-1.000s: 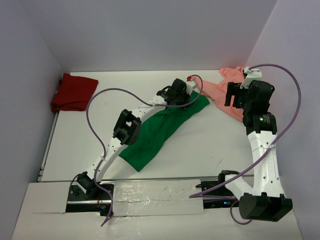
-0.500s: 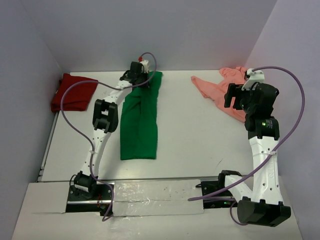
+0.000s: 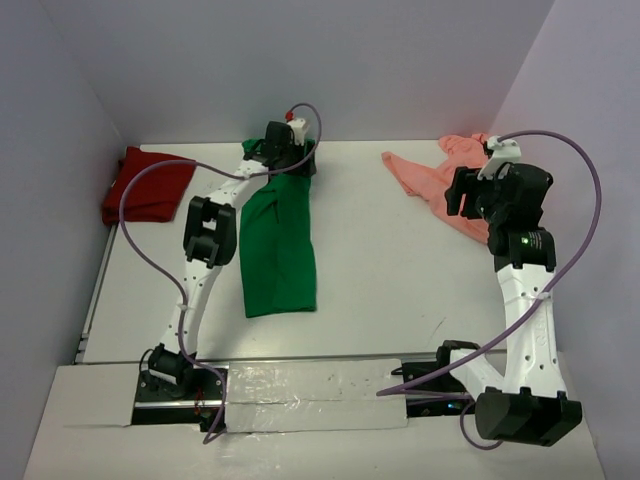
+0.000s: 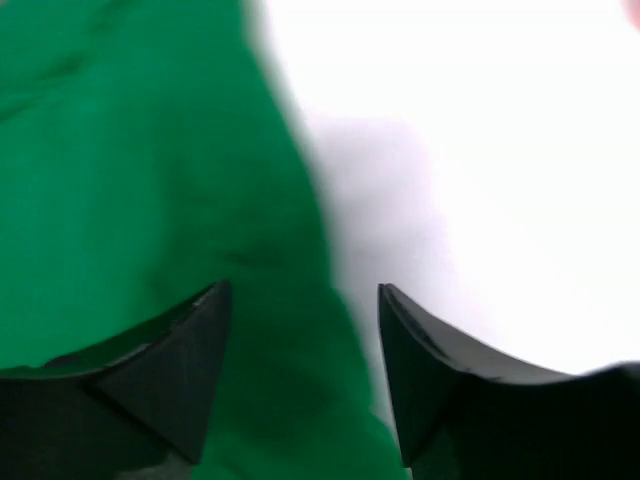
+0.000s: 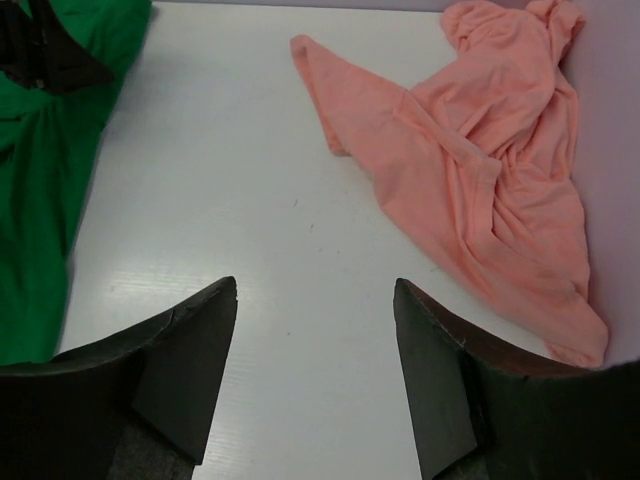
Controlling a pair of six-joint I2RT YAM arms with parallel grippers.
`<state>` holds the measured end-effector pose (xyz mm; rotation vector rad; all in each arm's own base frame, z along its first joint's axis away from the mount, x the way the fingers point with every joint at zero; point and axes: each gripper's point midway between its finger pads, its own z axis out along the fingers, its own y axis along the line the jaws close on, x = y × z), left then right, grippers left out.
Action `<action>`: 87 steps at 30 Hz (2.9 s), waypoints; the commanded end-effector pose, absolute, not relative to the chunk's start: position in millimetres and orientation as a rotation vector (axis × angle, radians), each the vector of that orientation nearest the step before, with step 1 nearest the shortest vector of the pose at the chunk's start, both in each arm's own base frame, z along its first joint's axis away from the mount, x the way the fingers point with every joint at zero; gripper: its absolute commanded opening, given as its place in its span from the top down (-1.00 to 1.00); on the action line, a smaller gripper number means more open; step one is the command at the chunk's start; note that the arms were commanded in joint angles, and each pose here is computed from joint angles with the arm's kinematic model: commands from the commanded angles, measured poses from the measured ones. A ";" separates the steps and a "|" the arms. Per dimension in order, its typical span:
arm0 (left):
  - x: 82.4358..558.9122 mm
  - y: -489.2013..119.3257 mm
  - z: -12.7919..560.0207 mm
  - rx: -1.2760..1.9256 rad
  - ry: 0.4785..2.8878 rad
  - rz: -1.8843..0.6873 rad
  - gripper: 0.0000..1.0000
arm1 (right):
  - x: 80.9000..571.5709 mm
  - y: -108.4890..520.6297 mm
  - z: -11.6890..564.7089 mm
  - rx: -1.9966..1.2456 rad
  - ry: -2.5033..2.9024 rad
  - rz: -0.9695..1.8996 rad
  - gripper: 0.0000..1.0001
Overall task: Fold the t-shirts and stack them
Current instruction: Rotate the tshirt 90 degrees, then grab the bottom of the folded rectangular tshirt with right arm
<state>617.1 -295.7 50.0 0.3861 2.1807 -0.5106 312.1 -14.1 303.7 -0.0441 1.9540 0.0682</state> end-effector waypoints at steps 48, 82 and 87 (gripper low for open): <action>341.0 60.8 258.1 -0.029 1.873 -0.150 -0.56 | 196.8 398.3 78.1 -1.657 1.630 -0.121 -0.65; 331.3 62.1 260.3 -0.024 1.879 -0.197 -0.56 | 213.5 369.1 -14.6 -1.845 1.927 -0.365 -0.26; 331.9 61.8 261.0 -0.021 1.879 -0.206 -0.57 | 207.0 353.0 -28.8 -1.917 2.028 -0.356 0.77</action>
